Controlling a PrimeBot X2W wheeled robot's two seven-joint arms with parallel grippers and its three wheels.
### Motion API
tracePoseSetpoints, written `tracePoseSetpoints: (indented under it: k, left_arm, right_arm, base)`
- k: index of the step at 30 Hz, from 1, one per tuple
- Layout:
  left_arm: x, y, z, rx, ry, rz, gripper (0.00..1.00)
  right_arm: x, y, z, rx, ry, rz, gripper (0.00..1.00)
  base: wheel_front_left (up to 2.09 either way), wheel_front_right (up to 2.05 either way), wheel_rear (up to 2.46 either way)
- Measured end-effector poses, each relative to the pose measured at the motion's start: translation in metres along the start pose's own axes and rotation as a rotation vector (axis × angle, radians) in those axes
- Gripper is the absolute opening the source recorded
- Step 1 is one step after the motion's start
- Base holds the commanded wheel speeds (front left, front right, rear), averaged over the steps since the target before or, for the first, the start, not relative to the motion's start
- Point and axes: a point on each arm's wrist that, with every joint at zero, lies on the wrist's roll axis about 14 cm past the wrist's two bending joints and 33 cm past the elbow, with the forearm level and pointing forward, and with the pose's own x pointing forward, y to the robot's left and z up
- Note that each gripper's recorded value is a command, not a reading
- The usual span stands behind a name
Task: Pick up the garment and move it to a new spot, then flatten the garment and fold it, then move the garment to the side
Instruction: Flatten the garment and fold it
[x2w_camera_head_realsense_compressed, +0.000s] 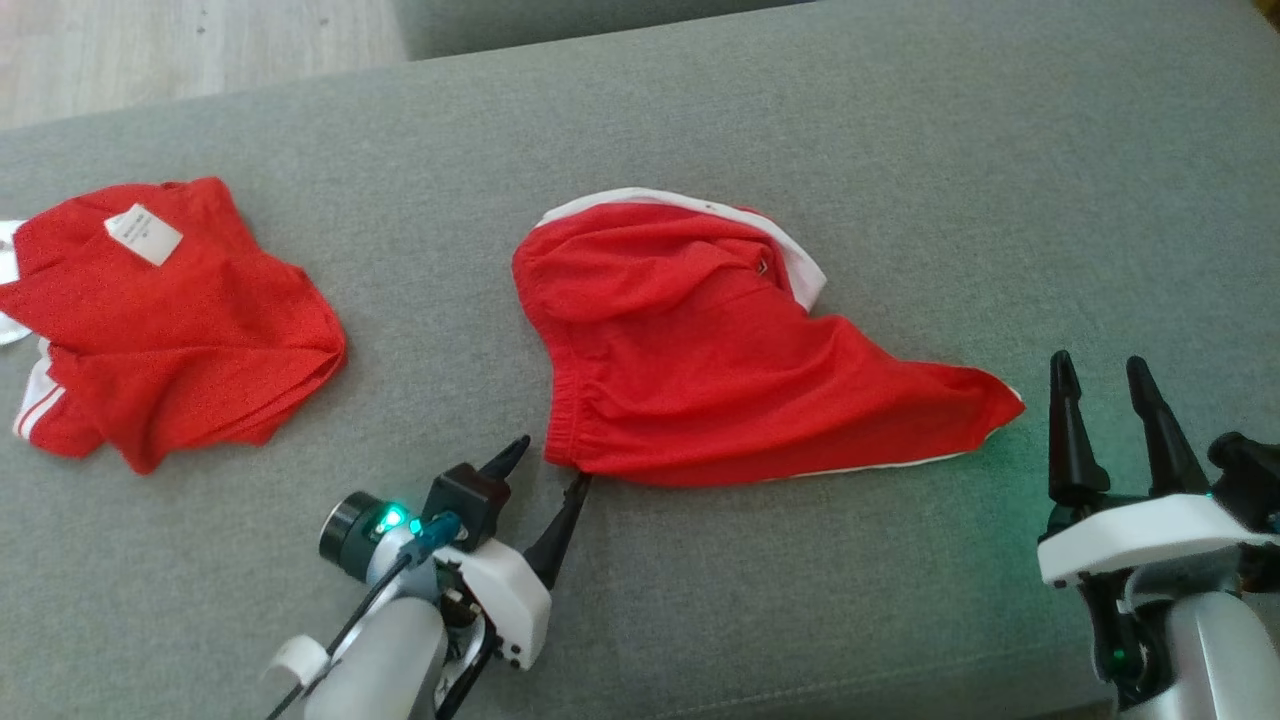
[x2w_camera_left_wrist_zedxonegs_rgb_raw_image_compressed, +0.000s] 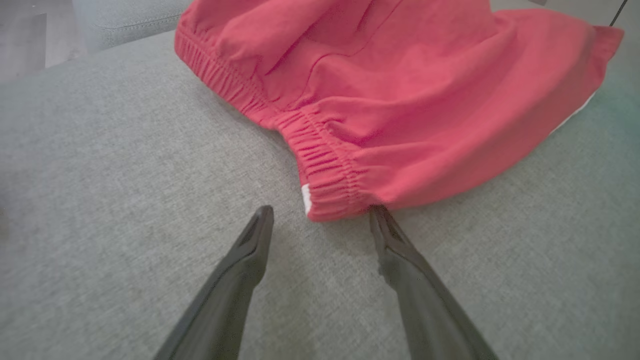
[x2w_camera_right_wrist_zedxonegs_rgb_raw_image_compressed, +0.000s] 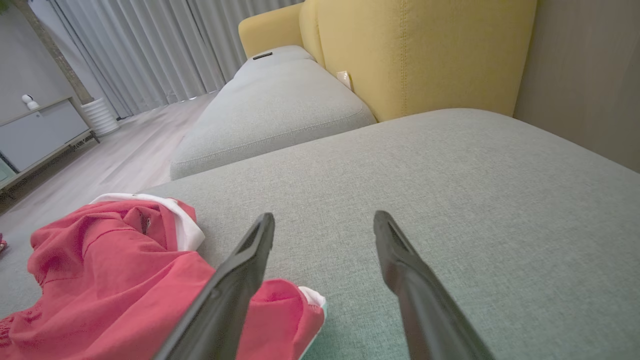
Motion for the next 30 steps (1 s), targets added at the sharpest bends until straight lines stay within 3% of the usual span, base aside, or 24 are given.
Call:
tracePoseSetpoints:
  k: [7,8,9,20,30]
  left_arm:
    - [0.004,-0.002,0.000,0.002,0.003,-0.011,0.97]
    - [0.004,-0.002,0.000,0.001,0.002,-0.010,0.34]
    - [0.004,-0.002,0.001,0.002,0.000,-0.009,0.00]
    - [-0.004,0.012,0.048,-0.008,-0.154,0.047,0.00]
    - [-0.023,0.023,0.048,-0.028,-0.174,0.121,0.00]
  right_arm:
    - [0.001,-0.002,-0.003,0.000,0.010,-0.005,1.00]
    - [0.001,-0.001,-0.004,0.000,0.011,-0.003,1.00]
    - [0.001,0.000,-0.004,0.000,0.014,-0.002,1.00]
    - [-0.002,0.007,-0.039,-0.051,0.163,0.022,1.00]
    - [-0.023,0.035,-0.084,-0.120,0.346,0.143,1.00]
  base:
    - [0.00,0.00,0.00]
    - [0.00,0.00,0.00]
    - [0.00,0.00,0.00]
    - [0.00,0.00,0.00]
    - [0.00,0.00,0.00]
